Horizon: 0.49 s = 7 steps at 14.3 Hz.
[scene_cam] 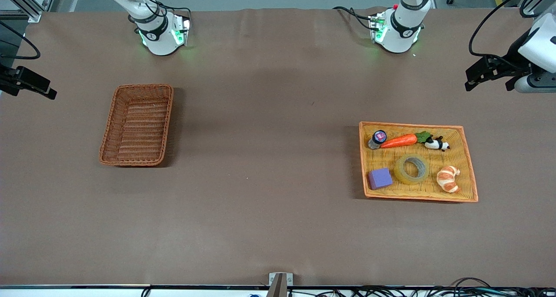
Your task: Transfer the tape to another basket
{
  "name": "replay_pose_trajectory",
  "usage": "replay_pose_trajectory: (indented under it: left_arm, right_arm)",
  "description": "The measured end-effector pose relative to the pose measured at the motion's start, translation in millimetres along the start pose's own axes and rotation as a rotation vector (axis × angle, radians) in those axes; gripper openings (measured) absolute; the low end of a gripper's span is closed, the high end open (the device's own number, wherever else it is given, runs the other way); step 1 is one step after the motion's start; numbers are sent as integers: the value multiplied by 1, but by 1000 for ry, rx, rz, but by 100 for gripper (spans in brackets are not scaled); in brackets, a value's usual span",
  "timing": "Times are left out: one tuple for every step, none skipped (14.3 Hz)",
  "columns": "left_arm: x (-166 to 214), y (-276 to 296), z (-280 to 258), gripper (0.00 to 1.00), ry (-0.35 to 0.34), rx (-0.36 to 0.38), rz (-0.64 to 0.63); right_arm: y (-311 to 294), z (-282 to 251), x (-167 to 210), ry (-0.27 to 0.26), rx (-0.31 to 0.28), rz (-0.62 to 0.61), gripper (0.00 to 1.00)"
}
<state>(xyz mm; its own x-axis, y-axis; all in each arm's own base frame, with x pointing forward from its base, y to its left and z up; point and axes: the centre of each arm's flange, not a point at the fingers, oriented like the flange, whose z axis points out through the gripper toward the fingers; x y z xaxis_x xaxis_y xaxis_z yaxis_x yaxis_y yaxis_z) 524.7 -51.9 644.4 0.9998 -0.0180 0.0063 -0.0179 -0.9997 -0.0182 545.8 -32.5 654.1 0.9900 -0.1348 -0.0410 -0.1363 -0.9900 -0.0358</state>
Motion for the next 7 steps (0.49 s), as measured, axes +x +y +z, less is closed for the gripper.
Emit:
replay_pose_trajectory:
  left_arm:
    - [0,0,-1,100,1,3,0]
    - [0,-1,-2,100,2,4,-1]
    - [0,-2,-3,100,4,5,-3]
    - [1,-4,-3,100,4,7,-6]
    - [3,-6,-1,100,0,8,-8]
    - [7,-8,5,100,-10,7,-11]
    - [14,-10,16,100,-25,5,-15]
  right_arm:
    - [0,0,0,0,0,0,100]
    - [0,0,0,0,0,0,100]
    - [0,0,0,0,0,0,100]
    - [0,0,0,0,0,1,100]
    - [0,0,0,0,0,1,100]
    - [0,0,0,0,0,1,100]
    - [1,0,0,0,0,1,100]
